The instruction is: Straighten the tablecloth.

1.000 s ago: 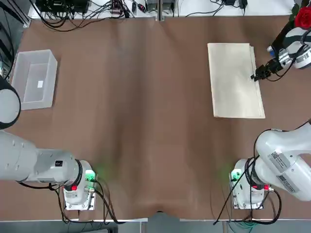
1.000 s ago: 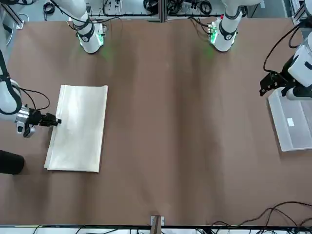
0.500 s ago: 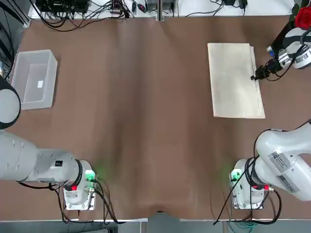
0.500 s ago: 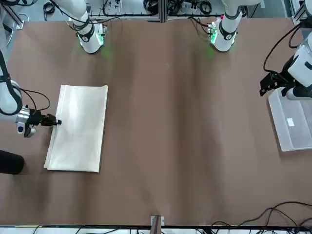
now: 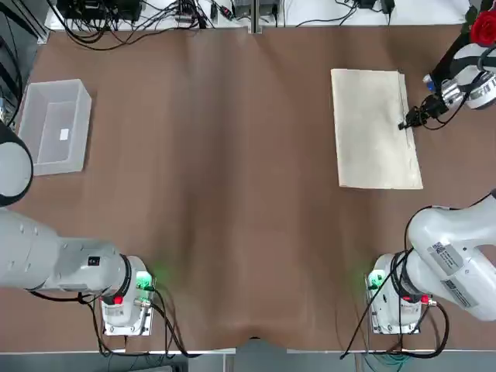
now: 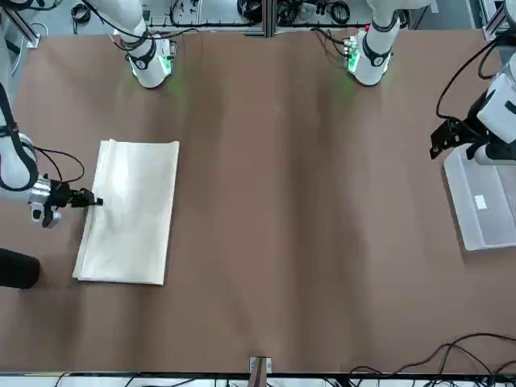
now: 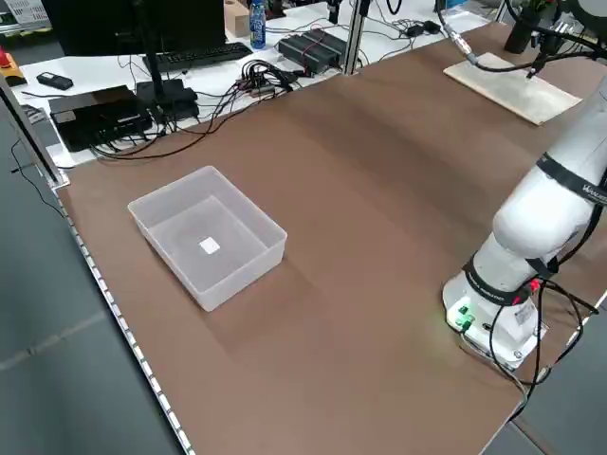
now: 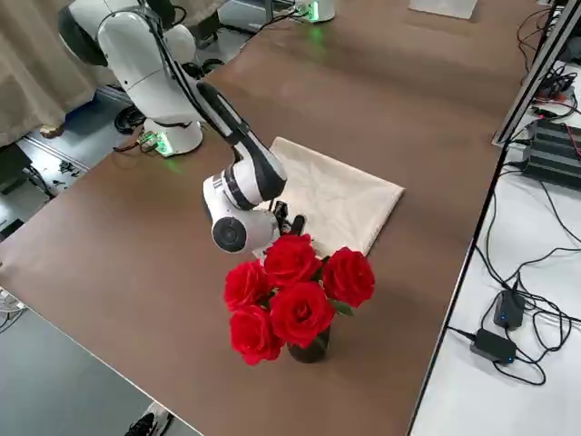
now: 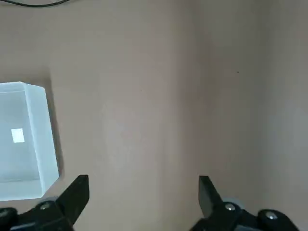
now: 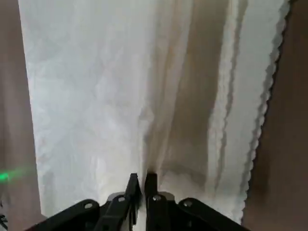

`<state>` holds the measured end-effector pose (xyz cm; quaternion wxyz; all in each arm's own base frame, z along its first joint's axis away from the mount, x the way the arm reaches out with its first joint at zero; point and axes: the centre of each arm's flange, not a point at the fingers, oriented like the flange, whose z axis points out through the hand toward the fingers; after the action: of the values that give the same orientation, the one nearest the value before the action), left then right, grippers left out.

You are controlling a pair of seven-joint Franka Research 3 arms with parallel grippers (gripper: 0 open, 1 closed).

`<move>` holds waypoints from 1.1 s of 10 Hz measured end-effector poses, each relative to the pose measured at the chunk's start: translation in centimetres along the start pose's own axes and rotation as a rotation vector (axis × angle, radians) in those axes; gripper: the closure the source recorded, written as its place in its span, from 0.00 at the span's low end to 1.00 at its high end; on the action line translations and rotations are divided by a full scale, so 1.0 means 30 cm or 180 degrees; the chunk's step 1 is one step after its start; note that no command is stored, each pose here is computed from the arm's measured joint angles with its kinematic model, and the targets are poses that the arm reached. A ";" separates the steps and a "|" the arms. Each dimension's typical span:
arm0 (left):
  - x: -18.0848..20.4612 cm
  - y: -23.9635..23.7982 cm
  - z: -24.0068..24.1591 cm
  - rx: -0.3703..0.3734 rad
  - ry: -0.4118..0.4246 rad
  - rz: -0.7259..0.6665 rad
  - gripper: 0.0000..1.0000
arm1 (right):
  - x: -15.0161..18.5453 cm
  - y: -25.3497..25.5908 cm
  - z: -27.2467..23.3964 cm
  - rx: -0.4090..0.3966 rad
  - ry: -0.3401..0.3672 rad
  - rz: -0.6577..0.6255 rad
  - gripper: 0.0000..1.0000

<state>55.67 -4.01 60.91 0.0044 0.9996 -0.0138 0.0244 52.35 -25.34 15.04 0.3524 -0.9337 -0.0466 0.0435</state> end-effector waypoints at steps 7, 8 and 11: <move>0.000 -0.001 0.000 0.0000 0.0001 -0.0001 0.00 | 0.156 -0.307 -0.008 0.0175 -0.0315 -0.0334 0.98; 0.000 -0.001 0.000 0.0000 0.0001 -0.0002 0.00 | 0.196 -0.380 0.014 0.0176 -0.0354 -0.0350 0.98; 0.000 -0.001 0.000 0.0000 0.0001 -0.0002 0.00 | 0.287 -0.615 0.067 0.0169 -0.0431 -0.0303 0.98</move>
<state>55.68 -3.98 60.93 0.0044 0.9996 -0.0135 0.0245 59.63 -9.23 25.33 0.3748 -0.9156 -0.1136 0.0910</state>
